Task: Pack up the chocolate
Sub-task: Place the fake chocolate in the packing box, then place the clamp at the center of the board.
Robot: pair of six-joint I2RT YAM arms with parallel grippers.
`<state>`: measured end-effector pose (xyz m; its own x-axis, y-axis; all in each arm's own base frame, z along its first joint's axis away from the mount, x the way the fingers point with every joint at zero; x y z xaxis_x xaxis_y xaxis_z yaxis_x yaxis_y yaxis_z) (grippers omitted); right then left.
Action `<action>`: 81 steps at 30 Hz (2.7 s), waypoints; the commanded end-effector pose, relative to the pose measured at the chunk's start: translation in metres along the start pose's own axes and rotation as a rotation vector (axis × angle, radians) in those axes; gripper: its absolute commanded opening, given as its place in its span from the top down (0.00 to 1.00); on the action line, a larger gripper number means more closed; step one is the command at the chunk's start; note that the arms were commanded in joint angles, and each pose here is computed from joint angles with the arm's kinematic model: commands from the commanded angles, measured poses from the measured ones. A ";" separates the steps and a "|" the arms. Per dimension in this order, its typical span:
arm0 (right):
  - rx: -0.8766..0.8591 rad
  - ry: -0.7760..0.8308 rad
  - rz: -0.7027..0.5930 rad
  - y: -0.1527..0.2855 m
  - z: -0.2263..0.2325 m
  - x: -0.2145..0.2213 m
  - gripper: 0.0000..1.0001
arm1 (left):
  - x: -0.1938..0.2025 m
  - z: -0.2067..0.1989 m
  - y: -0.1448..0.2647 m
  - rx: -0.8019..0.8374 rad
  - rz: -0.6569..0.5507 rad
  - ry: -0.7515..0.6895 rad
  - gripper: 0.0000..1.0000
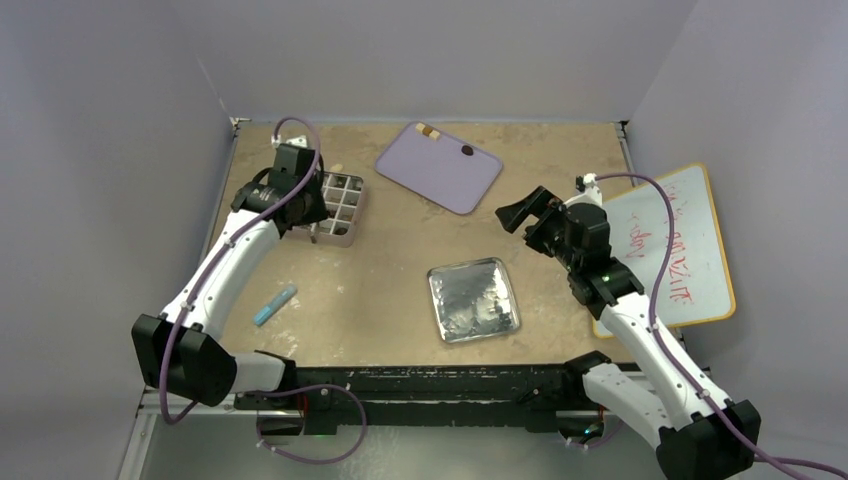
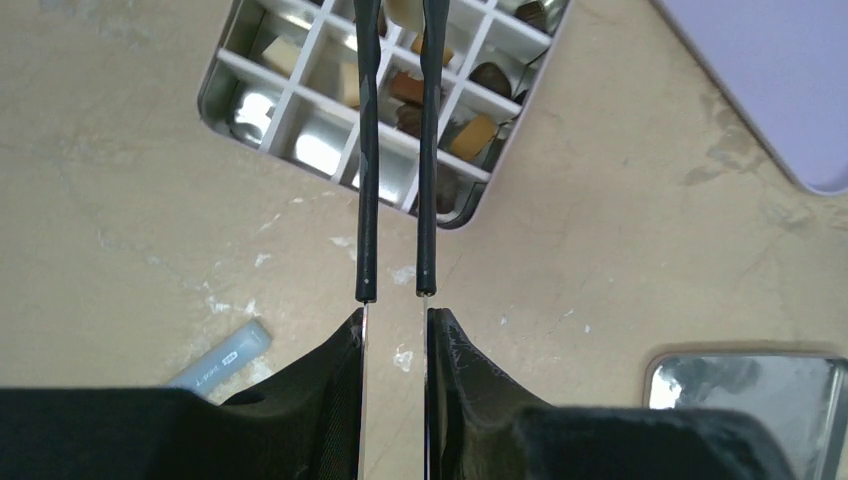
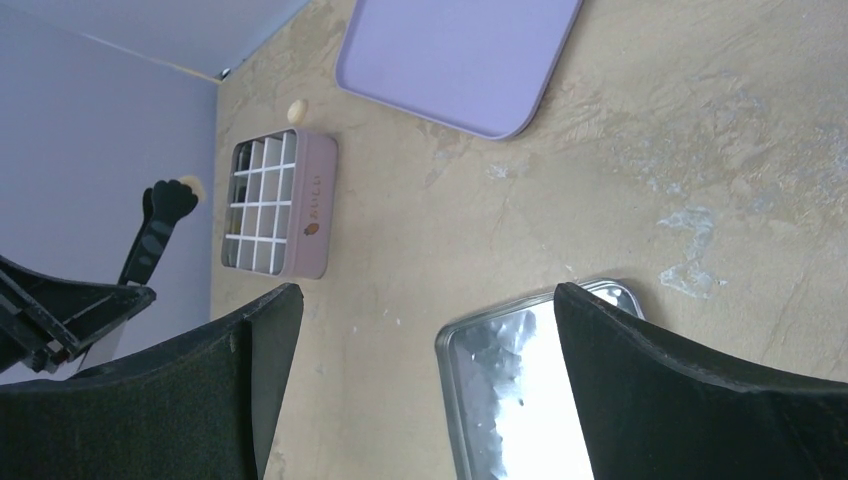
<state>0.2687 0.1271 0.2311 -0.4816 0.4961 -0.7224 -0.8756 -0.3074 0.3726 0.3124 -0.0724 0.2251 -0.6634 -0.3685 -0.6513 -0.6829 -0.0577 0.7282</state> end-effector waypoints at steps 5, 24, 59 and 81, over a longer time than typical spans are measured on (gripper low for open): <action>-0.048 -0.007 -0.017 -0.003 0.010 -0.005 0.03 | 0.011 0.032 -0.002 -0.102 0.040 0.059 0.88; -0.063 -0.005 -0.020 -0.004 0.015 -0.008 0.03 | 0.021 0.052 -0.023 -0.177 0.116 0.080 0.86; -0.058 -0.008 -0.010 -0.004 0.013 -0.005 0.04 | -0.012 0.045 -0.003 -0.111 0.012 0.063 0.68; 0.176 0.074 0.283 -0.003 -0.034 0.047 0.03 | 0.041 -0.110 -0.006 0.336 0.027 -0.221 0.73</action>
<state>0.2550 0.1260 0.1793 -0.6575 0.4218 -0.6243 -0.7503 -0.2902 0.5940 0.3127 -0.1672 0.1942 -0.7839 -0.1244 -0.6083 -0.6206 0.1869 0.7615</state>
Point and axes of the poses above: each gripper's point midway between its finger pads, its own y axis back along the fingers, its own z axis along the line the jaws close on, x = y × z, the point moved 3 cm from there along y, back along the fingers, and after that the axes turned 8 degrees about y, right-handed, at the moved point
